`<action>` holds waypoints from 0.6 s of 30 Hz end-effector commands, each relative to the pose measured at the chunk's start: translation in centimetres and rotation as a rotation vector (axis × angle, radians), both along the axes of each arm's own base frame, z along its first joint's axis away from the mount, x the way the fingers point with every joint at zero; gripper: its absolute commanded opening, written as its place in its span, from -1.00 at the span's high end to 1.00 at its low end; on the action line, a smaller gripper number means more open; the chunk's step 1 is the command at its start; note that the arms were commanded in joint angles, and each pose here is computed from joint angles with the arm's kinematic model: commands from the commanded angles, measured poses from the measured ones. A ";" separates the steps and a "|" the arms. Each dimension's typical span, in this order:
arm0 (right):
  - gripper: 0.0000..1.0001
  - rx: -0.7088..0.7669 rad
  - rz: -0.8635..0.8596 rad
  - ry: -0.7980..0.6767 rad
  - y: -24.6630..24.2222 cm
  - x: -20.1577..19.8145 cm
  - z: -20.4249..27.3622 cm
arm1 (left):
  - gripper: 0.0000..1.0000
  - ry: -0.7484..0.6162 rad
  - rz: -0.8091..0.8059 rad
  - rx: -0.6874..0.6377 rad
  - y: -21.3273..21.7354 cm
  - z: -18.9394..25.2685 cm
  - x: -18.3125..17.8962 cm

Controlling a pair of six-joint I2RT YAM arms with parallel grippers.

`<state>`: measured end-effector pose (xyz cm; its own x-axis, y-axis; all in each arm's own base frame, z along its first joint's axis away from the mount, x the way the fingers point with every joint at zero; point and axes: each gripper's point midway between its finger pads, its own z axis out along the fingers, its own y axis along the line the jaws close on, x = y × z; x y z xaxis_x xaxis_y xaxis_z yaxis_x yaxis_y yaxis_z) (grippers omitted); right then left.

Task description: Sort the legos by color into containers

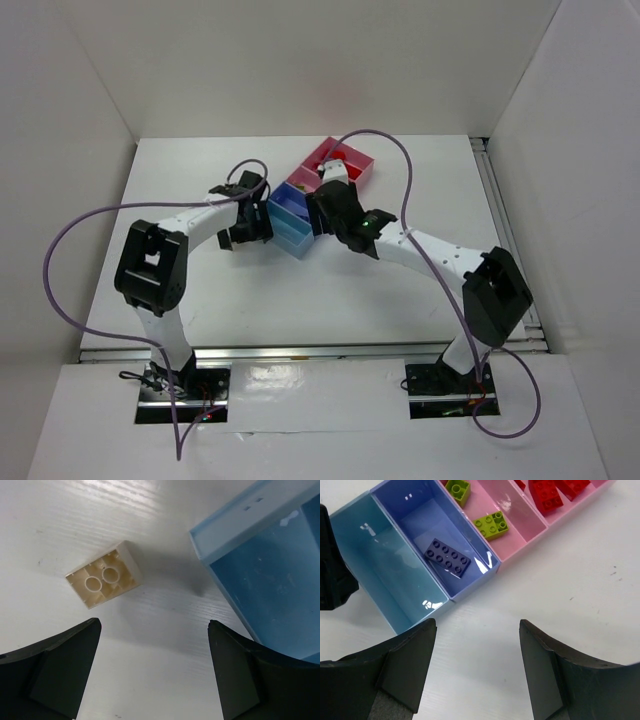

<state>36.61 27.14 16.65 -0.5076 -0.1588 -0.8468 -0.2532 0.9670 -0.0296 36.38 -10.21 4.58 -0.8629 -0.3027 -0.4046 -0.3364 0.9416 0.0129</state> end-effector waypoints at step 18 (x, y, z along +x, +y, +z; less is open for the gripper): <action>-0.48 0.081 -0.033 -0.029 -2.0 0.1 2.7 | -1.00 0.032 0.139 -0.023 3.3 -0.4 1.0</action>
